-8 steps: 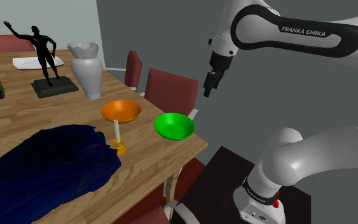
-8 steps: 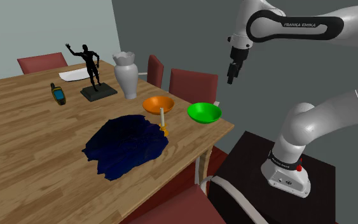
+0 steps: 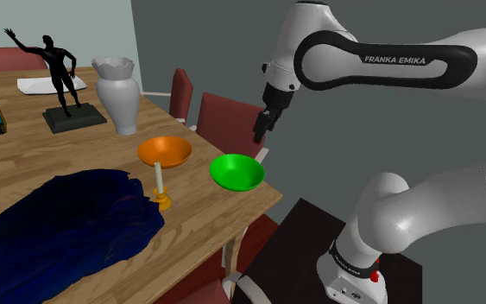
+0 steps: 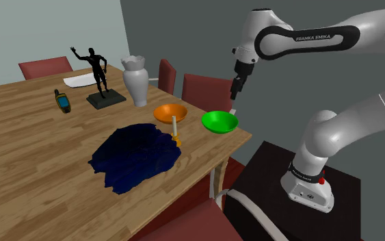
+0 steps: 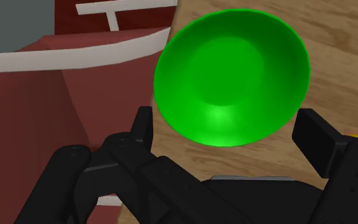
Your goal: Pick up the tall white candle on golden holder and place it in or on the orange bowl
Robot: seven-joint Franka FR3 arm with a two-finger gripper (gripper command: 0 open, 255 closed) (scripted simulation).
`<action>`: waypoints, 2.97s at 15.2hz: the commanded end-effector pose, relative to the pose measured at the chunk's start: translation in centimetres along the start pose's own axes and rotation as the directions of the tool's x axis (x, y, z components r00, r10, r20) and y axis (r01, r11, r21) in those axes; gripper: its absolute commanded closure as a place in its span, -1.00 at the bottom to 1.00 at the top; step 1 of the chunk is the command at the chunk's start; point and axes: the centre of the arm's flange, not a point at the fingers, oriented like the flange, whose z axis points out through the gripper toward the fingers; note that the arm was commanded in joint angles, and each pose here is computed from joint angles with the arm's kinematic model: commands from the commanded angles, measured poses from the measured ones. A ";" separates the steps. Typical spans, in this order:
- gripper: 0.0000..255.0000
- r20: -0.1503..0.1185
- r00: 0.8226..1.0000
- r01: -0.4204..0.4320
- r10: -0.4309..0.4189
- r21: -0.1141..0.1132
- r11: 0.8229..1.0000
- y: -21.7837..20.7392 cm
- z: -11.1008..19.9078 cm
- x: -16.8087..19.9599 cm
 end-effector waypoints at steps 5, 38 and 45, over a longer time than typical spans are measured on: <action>-1.00 -0.081 0.996 0.047 -0.045 0.021 0.999 -5.5 3.2 2.9; -1.00 -0.305 0.938 0.190 -0.164 0.057 0.980 -23.4 14.3 12.1; 1.00 -0.305 0.938 0.190 -0.164 0.057 0.980 -23.5 14.3 12.0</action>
